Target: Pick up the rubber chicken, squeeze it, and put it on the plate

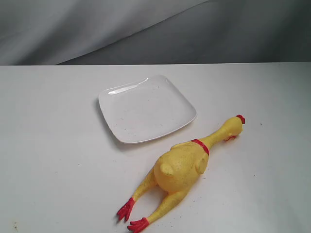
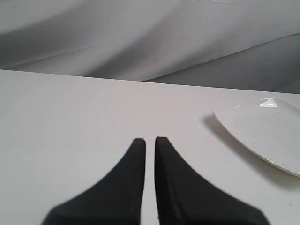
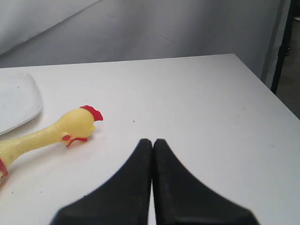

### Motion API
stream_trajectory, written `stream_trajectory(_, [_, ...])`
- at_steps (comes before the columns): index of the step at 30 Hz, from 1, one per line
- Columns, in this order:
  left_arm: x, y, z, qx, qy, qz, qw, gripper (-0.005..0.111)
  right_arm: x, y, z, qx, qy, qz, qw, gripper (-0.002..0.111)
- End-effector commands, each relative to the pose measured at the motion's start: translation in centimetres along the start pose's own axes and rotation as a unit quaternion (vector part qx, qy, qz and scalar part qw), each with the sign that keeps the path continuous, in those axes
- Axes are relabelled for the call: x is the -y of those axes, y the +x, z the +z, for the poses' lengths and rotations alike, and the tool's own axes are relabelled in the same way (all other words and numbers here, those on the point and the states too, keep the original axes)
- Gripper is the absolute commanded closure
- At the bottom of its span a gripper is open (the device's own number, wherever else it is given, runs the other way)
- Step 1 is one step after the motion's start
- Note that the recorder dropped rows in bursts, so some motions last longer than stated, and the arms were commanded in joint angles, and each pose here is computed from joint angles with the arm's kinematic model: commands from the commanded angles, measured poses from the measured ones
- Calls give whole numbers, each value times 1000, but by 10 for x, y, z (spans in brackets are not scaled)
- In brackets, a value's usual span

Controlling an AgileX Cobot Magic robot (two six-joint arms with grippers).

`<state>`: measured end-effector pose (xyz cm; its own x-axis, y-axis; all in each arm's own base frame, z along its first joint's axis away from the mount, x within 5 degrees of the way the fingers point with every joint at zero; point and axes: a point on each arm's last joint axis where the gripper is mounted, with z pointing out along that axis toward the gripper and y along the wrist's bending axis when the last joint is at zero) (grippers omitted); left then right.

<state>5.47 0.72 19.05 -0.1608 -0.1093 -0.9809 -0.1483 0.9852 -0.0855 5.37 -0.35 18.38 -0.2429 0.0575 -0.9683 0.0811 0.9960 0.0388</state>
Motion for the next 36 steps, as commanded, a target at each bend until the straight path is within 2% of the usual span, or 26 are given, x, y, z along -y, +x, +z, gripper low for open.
stream_trajectory(1, [0, 1, 0, -1, -1, -1, 1000, 98, 0, 1, 0, 2, 1, -4, 1000, 108])
stream_trajectory(9, [0, 1, 0, -1, -1, -1, 1000, 98, 0, -1, 0, 11, 2, -6, 1000, 108])
stream_trajectory(16, [0, 1, 0, -1, -1, 0, 1000, 98, 0, -25, -4, 147, 0, -6, 989, 108])
stream_trajectory(19, [0, 1, 0, -1, -1, 0, 1000, 98, -1, -43, -11, 248, -2, -6, 969, 108])
stream_trajectory(22, [0, 1, 0, -1, -1, 0, 1000, 98, -1, -58, -22, 346, -3, -6, 938, 108])
stream_trajectory(25, [0, 1, 0, -1, -1, 0, 1000, 98, -1, -62, -25, 370, -4, -6, 929, 108])
stream_trajectory(27, [0, 1, 0, -1, -1, 0, 1000, 98, -1, -67, -30, 407, -7, 0, 913, 108])
stream_trajectory(29, [0, 1, 0, -1, -1, 0, 1000, 98, -1, -76, -43, 482, -60, 91, 869, 108])
stream_trajectory(30, [0, 1, 0, -1, -1, 0, 1000, 98, -2, -79, -47, 495, -122, 183, 840, 108])
stream_trajectory(31, [0, 1, 0, -1, -1, 0, 1000, 98, -3, -79, -47, 488, -147, 221, 832, 108])
stream_trajectory(32, [0, 1, 0, -1, -1, 0, 1000, 98, -5, -86, -52, 492, -161, 216, 828, 108])
stream_trajectory(34, [0, 1, 0, -1, -1, 0, 1000, 98, -14, -100, -63, 511, -185, 155, 825, 108])
stream_trajectory(36, [0, 1, 0, -1, -1, 0, 1000, 98, -18, -111, -66, 513, -191, 123, 828, 108])
